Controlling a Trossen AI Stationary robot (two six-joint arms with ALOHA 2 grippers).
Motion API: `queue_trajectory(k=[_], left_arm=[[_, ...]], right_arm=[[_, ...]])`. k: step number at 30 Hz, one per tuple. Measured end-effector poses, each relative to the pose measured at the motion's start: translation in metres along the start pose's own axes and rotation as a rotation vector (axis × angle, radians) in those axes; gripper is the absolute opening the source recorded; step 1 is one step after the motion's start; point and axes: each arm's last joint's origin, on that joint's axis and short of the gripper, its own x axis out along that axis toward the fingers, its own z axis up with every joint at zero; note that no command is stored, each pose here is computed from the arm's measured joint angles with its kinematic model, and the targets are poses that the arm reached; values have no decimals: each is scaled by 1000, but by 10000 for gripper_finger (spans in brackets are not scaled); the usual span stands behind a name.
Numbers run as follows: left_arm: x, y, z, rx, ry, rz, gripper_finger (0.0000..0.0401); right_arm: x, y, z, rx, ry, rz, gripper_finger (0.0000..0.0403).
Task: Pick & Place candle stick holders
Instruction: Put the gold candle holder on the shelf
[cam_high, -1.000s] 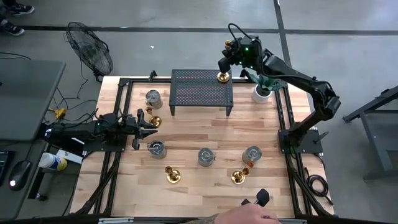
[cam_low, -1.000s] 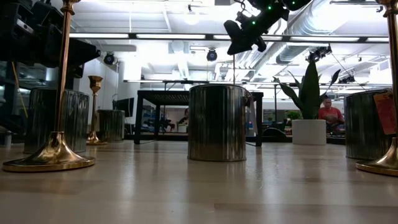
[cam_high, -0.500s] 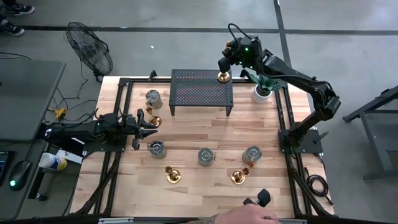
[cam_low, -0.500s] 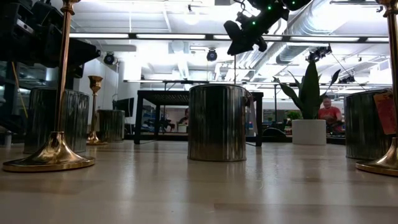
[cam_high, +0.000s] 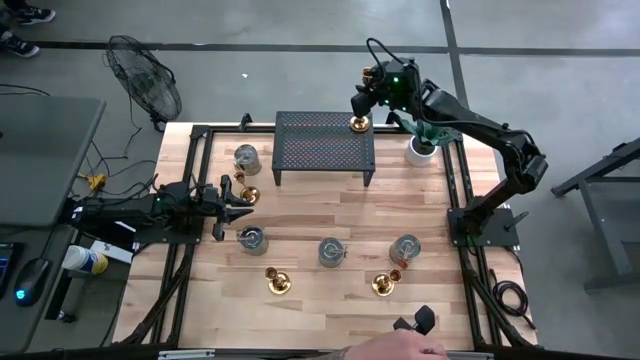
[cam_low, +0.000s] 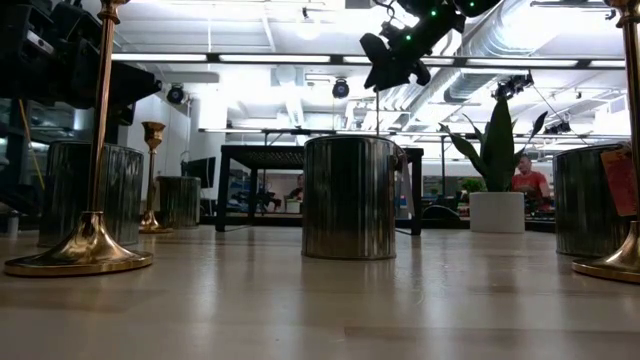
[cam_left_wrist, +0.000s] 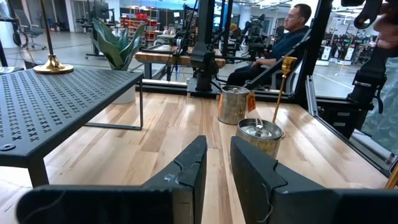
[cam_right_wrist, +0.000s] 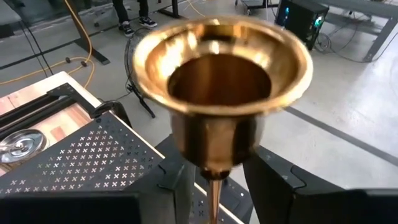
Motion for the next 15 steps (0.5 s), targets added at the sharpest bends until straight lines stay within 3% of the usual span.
queue_trajectory(k=[15], left_arm=[[0, 0, 0, 0, 0, 0, 72]], right_arm=[[-6, 3, -3, 17, 41, 7, 125]])
